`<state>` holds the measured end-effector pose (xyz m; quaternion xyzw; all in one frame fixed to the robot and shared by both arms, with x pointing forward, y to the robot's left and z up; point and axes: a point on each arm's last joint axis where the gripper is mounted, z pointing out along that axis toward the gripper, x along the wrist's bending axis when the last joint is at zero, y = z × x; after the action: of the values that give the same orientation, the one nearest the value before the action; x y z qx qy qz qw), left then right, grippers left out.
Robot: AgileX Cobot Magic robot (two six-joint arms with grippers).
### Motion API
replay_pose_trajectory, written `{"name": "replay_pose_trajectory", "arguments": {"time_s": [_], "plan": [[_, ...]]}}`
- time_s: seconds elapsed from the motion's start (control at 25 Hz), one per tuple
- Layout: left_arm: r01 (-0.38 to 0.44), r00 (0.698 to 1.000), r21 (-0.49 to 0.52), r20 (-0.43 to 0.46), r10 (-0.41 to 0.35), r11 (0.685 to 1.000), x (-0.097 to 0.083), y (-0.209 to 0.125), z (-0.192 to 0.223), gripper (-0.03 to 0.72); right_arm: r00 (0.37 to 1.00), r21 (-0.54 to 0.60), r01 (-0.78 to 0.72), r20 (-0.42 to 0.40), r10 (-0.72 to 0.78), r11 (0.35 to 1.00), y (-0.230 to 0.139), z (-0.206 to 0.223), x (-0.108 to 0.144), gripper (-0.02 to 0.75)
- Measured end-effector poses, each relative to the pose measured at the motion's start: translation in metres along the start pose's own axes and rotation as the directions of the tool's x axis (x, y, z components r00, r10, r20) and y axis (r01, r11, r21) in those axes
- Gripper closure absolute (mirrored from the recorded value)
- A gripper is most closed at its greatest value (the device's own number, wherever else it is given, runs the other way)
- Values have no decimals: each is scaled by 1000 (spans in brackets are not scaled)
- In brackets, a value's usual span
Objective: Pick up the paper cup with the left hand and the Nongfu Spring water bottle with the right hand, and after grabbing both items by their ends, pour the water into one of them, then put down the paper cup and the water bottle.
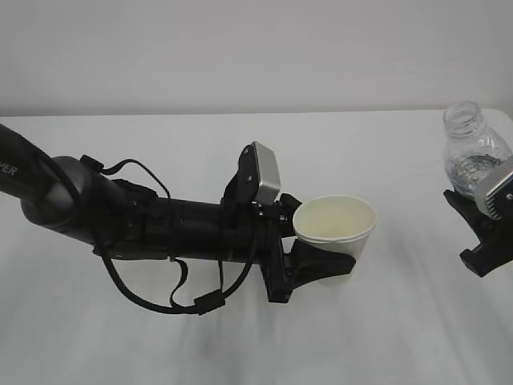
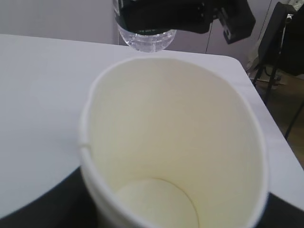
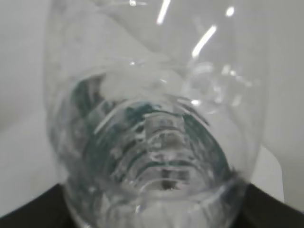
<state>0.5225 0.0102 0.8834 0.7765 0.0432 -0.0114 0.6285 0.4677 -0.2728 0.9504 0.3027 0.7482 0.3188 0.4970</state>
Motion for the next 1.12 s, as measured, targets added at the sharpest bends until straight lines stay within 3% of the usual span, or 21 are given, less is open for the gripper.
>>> {"name": "replay_pose_trajectory", "arguments": {"time_s": [0.4,1.12], "plan": [[-36,998,28,54,34,999,-20,5,24,239,979,-2,202,-7,-202,979,0,0,1,309],[1,1000,3,4,-1,1000,-16,8,26,240,900,-51,434,61,-431,900,7,0,-3,309]]}}
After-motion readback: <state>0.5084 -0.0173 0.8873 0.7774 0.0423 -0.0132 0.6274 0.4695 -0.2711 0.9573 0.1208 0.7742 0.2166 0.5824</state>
